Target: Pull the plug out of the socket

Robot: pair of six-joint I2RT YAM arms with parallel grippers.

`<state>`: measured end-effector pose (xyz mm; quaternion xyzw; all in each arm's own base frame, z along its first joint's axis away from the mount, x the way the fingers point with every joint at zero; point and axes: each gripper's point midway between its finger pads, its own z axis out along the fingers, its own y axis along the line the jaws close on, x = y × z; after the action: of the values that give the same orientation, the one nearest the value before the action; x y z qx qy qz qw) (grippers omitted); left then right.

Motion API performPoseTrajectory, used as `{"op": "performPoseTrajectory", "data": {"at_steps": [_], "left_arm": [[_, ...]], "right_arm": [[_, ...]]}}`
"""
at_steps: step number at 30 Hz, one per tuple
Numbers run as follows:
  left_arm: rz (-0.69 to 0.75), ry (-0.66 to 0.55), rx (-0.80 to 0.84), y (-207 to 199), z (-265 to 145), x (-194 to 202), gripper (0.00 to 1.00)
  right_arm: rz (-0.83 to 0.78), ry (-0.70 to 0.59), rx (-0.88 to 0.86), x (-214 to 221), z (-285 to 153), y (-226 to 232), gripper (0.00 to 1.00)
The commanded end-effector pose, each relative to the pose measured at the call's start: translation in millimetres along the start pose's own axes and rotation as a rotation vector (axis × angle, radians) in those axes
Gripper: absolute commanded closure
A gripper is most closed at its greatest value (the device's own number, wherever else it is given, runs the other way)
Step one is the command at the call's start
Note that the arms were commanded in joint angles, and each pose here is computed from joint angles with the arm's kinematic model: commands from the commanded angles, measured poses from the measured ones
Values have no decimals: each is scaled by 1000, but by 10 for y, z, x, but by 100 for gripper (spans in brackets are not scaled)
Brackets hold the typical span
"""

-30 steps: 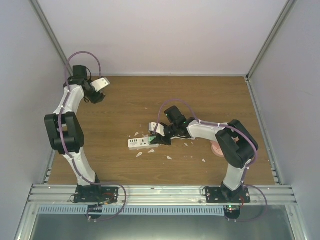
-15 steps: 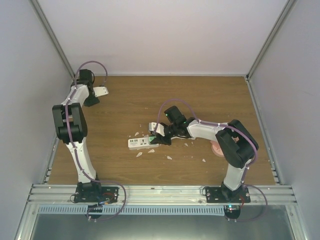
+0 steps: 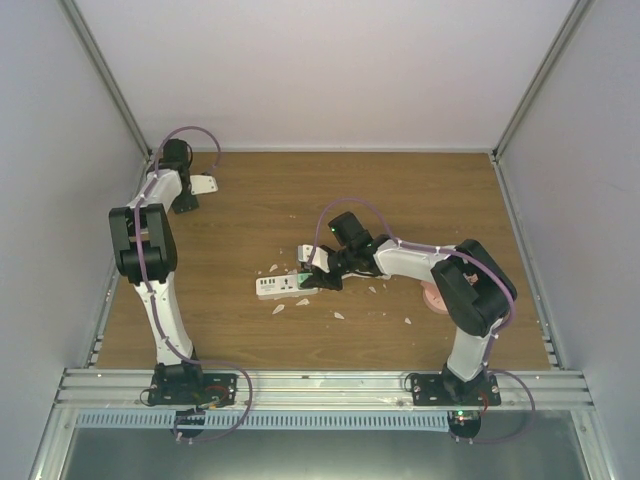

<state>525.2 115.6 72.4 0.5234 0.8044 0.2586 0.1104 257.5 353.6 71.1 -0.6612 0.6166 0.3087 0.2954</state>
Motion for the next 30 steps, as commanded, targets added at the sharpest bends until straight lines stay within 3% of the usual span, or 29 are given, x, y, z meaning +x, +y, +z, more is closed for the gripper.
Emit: {"op": "performPoseTrajectory", "data": {"at_steps": [1,7,17,24,30], "left_arm": [[-5,-37,-50,218,-150,-106,19],[-44,-89,-45,249,-339,-159,13],[-229,-414,105,-206,-1193,-594,14],[-279,-659,366,-919,-1876,-979,16],[-279,-754,580,-1729,-2187,-1403,18]], "right_arm": [[23,90,18,227,62,-22,97],[20,87,23,207,46,-26,97],[15,78,30,181,25,-30,95],[15,80,32,194,24,-21,95],[15,75,36,175,16,-24,95]]}}
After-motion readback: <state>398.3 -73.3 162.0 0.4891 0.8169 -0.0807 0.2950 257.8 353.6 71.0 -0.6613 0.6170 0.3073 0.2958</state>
